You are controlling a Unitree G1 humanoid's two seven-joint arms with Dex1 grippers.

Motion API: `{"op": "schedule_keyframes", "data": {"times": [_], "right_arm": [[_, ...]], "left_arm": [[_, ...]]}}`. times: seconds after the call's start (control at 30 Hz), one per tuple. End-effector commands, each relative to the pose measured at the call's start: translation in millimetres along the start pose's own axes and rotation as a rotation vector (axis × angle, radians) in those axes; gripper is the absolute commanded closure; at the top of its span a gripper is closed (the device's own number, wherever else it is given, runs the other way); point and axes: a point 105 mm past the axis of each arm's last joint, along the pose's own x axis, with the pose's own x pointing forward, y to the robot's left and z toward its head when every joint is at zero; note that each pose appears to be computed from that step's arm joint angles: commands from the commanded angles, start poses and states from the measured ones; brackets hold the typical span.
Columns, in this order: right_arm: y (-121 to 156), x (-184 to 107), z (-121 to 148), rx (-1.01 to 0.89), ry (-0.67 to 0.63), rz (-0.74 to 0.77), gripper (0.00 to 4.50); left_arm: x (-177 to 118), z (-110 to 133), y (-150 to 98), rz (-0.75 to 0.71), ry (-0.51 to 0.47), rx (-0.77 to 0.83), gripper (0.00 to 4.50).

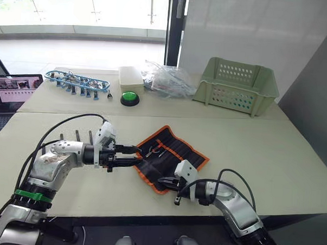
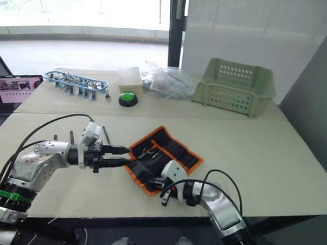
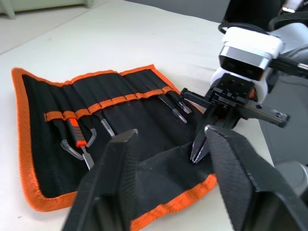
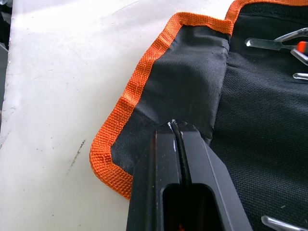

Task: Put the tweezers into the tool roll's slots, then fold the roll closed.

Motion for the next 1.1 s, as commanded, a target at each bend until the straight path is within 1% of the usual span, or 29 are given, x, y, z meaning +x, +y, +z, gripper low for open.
{"op": "schedule_keyframes", "data": {"times": [0.03,0.1,0.13,0.23,0.27,0.37,0.47,0.57,0.67,0.73,0.77,0.87,1.03,1.1], "right_arm": [[-5,-2,-5,0.021,0.025,-0.012,4.50],[-5,-3,-6,0.021,0.028,-0.011,4.50],[-5,-3,-6,0.023,0.029,-0.007,4.50],[-2,-4,-5,0.022,0.030,0.011,4.50],[-1,-5,-4,0.021,0.029,0.015,4.50],[-1,-8,-2,0.021,0.025,0.024,4.50],[-1,-11,1,0.019,0.023,0.030,4.50],[-2,-14,17,0.023,-0.024,0.048,4.50],[-10,-10,47,0.059,-0.138,0.033,4.50],[-13,-6,57,0.066,-0.168,0.033,4.50],[-16,-2,59,0.053,-0.162,0.023,4.50],[-24,12,58,0.021,-0.126,-0.011,4.50],[-33,28,42,0.007,-0.062,-0.043,4.50],[-31,34,34,0.005,-0.029,-0.033,4.50]], "left_arm": [[18,6,9,0.161,-0.038,0.031,3.64],[25,1,12,0.222,-0.043,0.029,4.30],[27,-2,12,0.241,-0.035,0.032,4.45],[31,-18,6,0.248,0.008,0.038,4.45],[30,-27,6,0.255,0.021,0.018,4.45],[28,-49,9,0.285,0.071,0.005,4.45],[28,-63,10,0.293,0.111,0.014,4.45],[31,-75,8,0.281,0.143,0.019,4.45],[31,-78,7,0.274,0.138,0.017,4.45],[30,-80,7,0.273,0.149,0.030,4.45],[29,-82,8,0.273,0.155,0.034,4.45],[27,-83,10,0.276,0.159,0.035,4.45],[26,-80,13,0.283,0.152,0.044,4.45],[26,-80,14,0.286,0.149,0.049,4.45]]}}
